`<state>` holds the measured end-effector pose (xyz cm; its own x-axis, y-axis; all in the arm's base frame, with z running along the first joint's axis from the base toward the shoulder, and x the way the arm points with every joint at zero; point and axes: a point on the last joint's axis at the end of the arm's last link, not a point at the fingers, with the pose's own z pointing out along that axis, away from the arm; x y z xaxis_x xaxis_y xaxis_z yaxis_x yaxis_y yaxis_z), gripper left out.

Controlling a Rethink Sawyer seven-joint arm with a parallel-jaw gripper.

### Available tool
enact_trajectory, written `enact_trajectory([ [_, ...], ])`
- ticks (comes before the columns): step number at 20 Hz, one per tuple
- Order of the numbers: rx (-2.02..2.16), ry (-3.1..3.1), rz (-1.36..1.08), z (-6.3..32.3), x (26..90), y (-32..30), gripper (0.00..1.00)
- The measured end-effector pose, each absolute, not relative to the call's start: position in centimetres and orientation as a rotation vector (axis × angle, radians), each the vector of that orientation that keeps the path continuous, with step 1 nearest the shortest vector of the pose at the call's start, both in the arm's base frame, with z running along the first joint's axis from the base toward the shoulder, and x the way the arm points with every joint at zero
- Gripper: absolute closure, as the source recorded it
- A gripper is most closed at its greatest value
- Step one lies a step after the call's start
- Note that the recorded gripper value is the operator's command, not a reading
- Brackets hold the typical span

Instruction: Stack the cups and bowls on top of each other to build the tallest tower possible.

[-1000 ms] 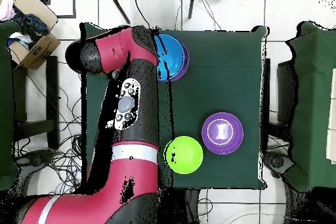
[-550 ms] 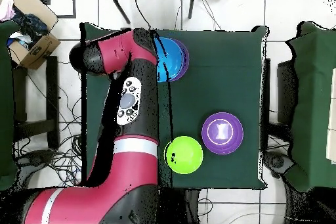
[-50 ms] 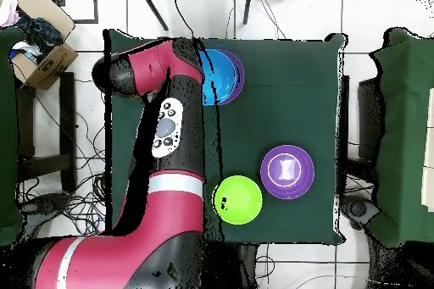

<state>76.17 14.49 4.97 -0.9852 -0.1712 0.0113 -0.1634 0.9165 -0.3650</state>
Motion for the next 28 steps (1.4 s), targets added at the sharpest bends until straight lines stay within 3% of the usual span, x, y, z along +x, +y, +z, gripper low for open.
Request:
enact_trajectory([
  [28,-0.277,2.988,-0.557,5.2,77.7,14.8,1.0],
])
